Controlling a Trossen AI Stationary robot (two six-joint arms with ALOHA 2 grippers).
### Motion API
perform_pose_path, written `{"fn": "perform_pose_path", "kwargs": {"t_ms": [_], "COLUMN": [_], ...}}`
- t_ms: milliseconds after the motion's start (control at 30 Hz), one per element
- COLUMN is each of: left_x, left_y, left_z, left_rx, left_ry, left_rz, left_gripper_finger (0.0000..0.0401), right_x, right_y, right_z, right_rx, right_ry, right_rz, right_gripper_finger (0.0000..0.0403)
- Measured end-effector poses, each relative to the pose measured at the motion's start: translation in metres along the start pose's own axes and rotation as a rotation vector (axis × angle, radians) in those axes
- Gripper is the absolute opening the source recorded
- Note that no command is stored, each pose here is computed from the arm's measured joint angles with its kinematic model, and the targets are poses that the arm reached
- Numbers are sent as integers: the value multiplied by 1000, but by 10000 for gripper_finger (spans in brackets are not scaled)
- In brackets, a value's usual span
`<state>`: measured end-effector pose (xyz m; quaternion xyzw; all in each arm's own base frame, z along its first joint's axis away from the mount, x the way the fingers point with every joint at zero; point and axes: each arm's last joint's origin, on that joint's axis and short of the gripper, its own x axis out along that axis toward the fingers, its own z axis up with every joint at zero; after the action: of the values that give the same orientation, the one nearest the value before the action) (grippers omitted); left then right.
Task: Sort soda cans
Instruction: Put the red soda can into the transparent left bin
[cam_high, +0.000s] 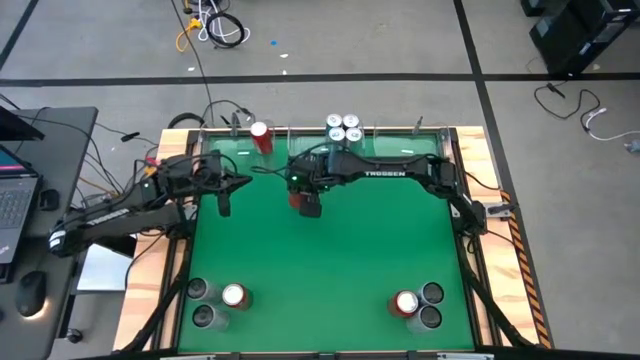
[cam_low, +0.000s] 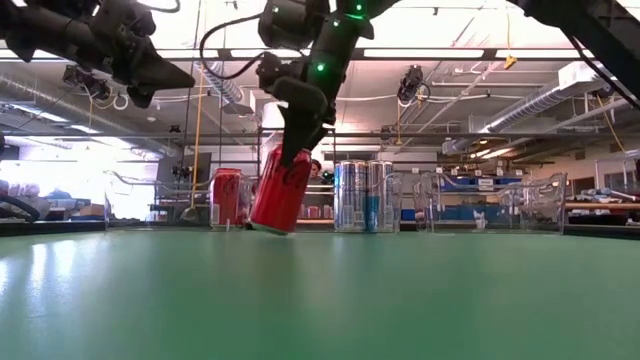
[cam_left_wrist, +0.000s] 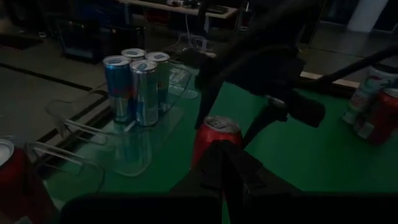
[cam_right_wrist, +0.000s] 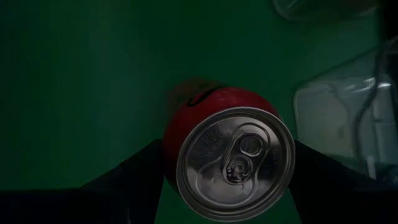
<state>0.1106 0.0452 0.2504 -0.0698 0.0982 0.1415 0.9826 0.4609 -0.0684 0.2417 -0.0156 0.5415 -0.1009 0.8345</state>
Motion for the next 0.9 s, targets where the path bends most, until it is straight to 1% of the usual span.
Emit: {"fn": "perform_pose_path", "kwargs": {"t_ms": [167, 367, 500, 600, 733, 800, 900], "left_x": [3, 4, 4, 4, 4, 6, 11], "left_y": [0, 0, 0, 0, 0, -1, -2], "left_z": [1, 0, -1, -1, -1, -1, 0], "left_rx": [0, 0, -2, -2, -4, -5, -11], "left_ry": [1, 8, 17, 17, 18, 25, 23], "left_rz": [-18, -31, -31, -31, -36, -67, -111], "left_gripper_finger": [5, 5, 5, 5, 5, 5, 5], "right_x": [2, 2, 1, 1, -1, -8, -29], "right_y": [1, 0, 0, 1, 2, 6, 10], "right_z": [3, 8, 11, 12, 11, 11, 12], "right_rx": [2, 3, 4, 5, -2, -13, -14], "right_ry": [-39, -99, -128, -140, -127, -119, -135], "right_rz": [-1, -4, -5, -6, -3, 2, -8], "right_gripper_finger": [278, 348, 367, 367, 355, 346, 328]}}
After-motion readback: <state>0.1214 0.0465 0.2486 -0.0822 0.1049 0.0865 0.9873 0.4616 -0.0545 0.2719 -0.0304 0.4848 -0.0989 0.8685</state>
